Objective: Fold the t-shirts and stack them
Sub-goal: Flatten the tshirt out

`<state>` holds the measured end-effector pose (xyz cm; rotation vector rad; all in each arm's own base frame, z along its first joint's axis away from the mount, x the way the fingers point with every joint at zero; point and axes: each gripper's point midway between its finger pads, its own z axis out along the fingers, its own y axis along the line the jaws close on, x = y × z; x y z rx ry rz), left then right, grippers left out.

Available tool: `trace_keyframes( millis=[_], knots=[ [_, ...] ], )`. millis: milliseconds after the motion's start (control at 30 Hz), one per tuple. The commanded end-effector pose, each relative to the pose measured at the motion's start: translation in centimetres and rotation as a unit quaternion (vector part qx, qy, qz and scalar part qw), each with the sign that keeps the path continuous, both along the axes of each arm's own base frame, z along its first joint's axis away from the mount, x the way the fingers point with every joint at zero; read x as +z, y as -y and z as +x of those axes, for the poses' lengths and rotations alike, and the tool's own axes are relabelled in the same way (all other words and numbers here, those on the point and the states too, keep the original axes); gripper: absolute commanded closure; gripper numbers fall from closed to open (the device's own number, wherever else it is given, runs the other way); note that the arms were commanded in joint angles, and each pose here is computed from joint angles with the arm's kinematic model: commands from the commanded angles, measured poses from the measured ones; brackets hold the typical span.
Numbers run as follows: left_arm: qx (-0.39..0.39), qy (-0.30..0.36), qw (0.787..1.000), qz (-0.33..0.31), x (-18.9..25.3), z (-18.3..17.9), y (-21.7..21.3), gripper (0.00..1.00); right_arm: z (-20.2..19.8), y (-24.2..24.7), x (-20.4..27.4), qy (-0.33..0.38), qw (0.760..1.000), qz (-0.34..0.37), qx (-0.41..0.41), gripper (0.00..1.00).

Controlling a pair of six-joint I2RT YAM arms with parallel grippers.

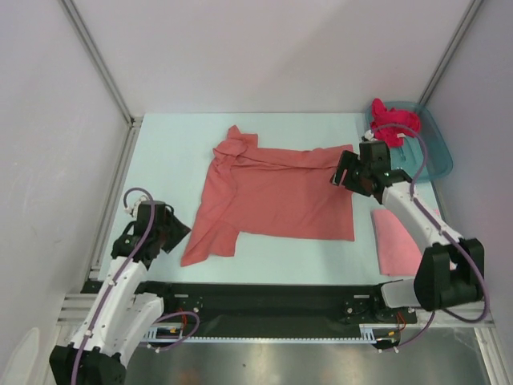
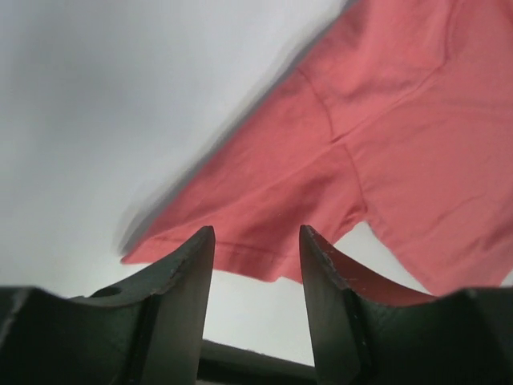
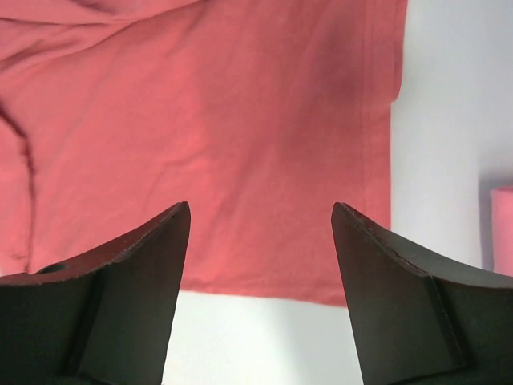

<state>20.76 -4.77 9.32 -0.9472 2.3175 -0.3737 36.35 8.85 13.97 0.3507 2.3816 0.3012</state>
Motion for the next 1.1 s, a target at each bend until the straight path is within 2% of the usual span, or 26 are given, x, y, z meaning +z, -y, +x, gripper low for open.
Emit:
trace_keyframes(
  millis=[0, 100, 233, 400, 533, 600, 733, 933, 1067],
  knots=[
    [0.074, -0.018, 0.995, 0.057, 0.6, -0.6, -2.2, 0.47, -1.0, -1.5, 3.7, 0.056, 0.997, 0.053, 0.018, 0.24],
    [0.079, -0.040, 0.993, 0.082, 1.2, -1.7, -2.4, 0.46, -2.6, -1.6, 5.3, 0.075, 0.995, 0.055, 0.031, 0.23],
    [0.086, -0.085, 0.990, 0.068, -2.3, -4.4, -1.9, 0.54, -4.0, -1.8, 6.9, 0.099, 0.992, 0.068, 0.044, 0.23],
    [0.084, -0.118, 0.985, 0.090, -4.5, -6.0, -1.6, 0.53, -5.2, -1.9, 6.5, 0.098, 0.991, 0.069, 0.058, 0.24],
    [0.085, -0.139, 0.978, 0.129, -5.6, -6.3, -1.9, 0.52, -5.8, -2.1, 5.8, 0.091, 0.991, 0.068, 0.070, 0.24],
    [0.083, -0.140, 0.979, 0.120, -5.9, -6.0, -1.3, 0.53, -6.1, -2.2, 5.7, 0.092, 0.990, 0.070, 0.074, 0.24],
    [0.071, -0.147, 0.976, 0.144, -6.1, -5.8, -1.3, 0.57, -6.2, -2.2, 5.7, 0.097, 0.989, 0.068, 0.084, 0.24],
    [0.061, -0.144, 0.978, 0.138, -7.2, -5.9, -1.0, 0.57, -6.1, -2.1, 5.8, 0.100, 0.989, 0.069, 0.089, 0.24],
    [0.044, -0.145, 0.978, 0.144, -7.9, -5.5, -0.8, 0.52, -6.2, -2.3, 5.9, 0.104, 0.988, 0.072, 0.093, 0.24]
  ],
)
